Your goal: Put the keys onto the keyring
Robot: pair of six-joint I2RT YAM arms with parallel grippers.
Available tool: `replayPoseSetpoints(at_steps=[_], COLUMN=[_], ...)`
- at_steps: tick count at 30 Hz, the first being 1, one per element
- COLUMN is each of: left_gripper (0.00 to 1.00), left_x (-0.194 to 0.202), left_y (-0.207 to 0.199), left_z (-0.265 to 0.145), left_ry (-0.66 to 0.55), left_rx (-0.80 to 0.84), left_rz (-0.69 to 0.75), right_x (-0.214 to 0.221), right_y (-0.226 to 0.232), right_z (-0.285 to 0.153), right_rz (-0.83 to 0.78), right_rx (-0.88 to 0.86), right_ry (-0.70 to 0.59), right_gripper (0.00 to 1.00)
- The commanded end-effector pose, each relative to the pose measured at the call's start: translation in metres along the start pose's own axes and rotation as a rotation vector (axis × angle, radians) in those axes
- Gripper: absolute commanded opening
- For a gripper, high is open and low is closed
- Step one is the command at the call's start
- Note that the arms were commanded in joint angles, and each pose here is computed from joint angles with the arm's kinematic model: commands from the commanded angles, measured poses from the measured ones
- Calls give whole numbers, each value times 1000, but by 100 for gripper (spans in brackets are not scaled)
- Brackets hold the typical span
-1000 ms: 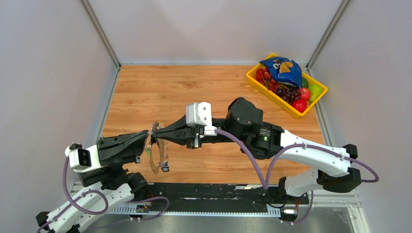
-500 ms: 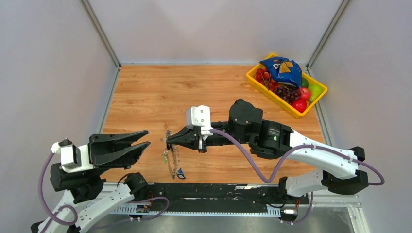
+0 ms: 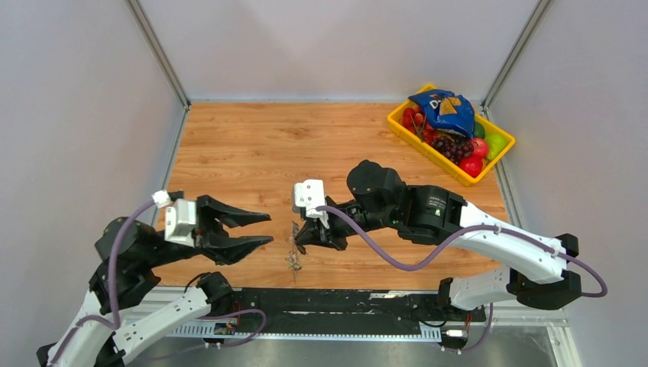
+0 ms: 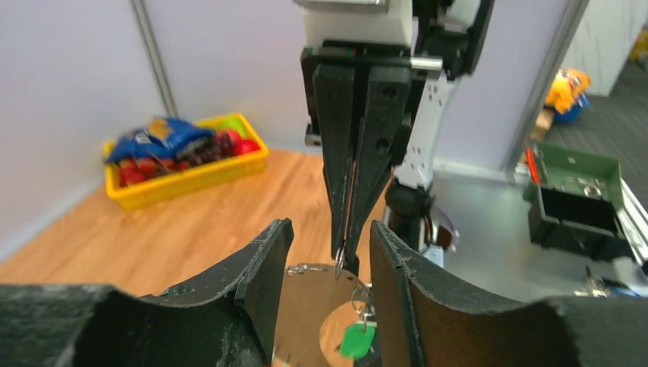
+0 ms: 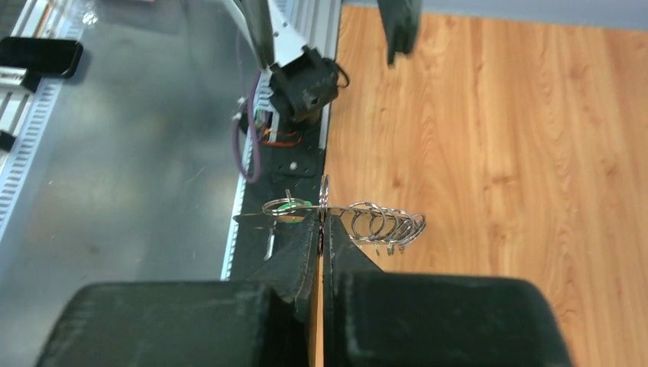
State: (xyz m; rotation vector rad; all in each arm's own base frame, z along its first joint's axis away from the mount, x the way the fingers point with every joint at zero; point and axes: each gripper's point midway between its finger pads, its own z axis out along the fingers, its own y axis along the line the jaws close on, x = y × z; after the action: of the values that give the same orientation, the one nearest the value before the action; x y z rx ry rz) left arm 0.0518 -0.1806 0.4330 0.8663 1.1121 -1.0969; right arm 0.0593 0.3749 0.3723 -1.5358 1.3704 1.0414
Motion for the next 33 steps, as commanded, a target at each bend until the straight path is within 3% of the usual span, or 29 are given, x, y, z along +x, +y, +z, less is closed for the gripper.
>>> replayPoseSetpoints(at_steps=[1,9,33], left_gripper=[53,53,51], left_x=[43,71,98], left_y=[-14,-23,-19], left_z=[2,7,10], left_ry=[199,313,374], left_rx=[106,184,181], left_rz=[-82,-157,-195], right_x=[5,27,-4], right_y=[19,27,10], right_z=[-10,-2,11], right_rz=[12,57,50], right_rx=[-97,-162,-114], right_ry=[55,128,72], right_gripper=[0,0,0])
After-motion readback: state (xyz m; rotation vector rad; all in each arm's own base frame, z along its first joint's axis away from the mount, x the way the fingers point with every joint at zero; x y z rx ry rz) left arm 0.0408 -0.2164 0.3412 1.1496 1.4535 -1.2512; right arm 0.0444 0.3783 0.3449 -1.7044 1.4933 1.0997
